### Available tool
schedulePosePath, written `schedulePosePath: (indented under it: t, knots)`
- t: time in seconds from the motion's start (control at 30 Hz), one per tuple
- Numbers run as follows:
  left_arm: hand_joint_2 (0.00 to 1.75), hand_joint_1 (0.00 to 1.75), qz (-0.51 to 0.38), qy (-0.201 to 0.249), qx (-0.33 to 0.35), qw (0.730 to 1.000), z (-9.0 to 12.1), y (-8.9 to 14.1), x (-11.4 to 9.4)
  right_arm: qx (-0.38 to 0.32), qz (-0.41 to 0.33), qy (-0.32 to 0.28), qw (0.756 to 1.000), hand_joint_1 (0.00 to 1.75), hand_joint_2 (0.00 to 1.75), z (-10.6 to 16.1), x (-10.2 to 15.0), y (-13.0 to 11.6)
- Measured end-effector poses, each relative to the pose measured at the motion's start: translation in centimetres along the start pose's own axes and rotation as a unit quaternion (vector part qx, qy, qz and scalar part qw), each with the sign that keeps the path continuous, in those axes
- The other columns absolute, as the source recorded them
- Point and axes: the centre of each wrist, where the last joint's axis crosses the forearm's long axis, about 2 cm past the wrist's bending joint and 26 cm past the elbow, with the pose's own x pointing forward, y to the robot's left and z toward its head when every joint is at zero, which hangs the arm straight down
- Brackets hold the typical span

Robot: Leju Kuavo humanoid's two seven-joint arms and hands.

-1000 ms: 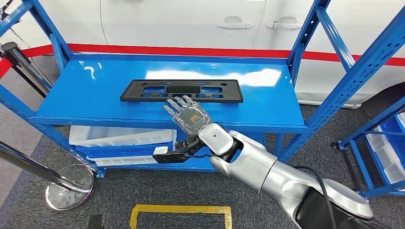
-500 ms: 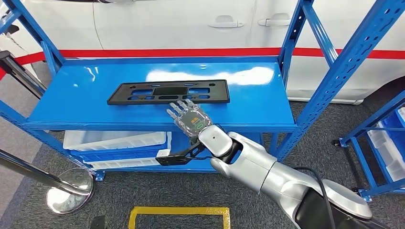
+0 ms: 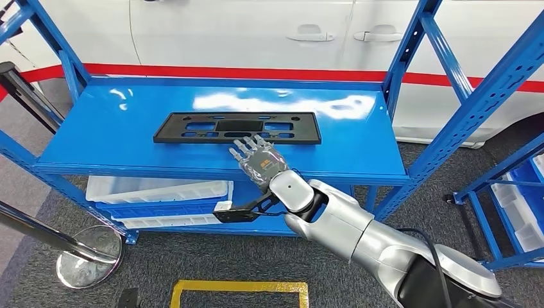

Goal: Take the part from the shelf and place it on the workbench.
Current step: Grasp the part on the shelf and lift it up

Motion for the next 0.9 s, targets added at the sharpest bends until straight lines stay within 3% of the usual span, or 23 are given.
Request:
schedulePosePath:
  t: [0.9]
  knots:
    - [0.00,0.00,0.002,0.001,0.021,1.000,0.02,0.02,0.00,0.012,0.005,0.013,1.000,0.00,1.75,0.20,-0.21,0.29]
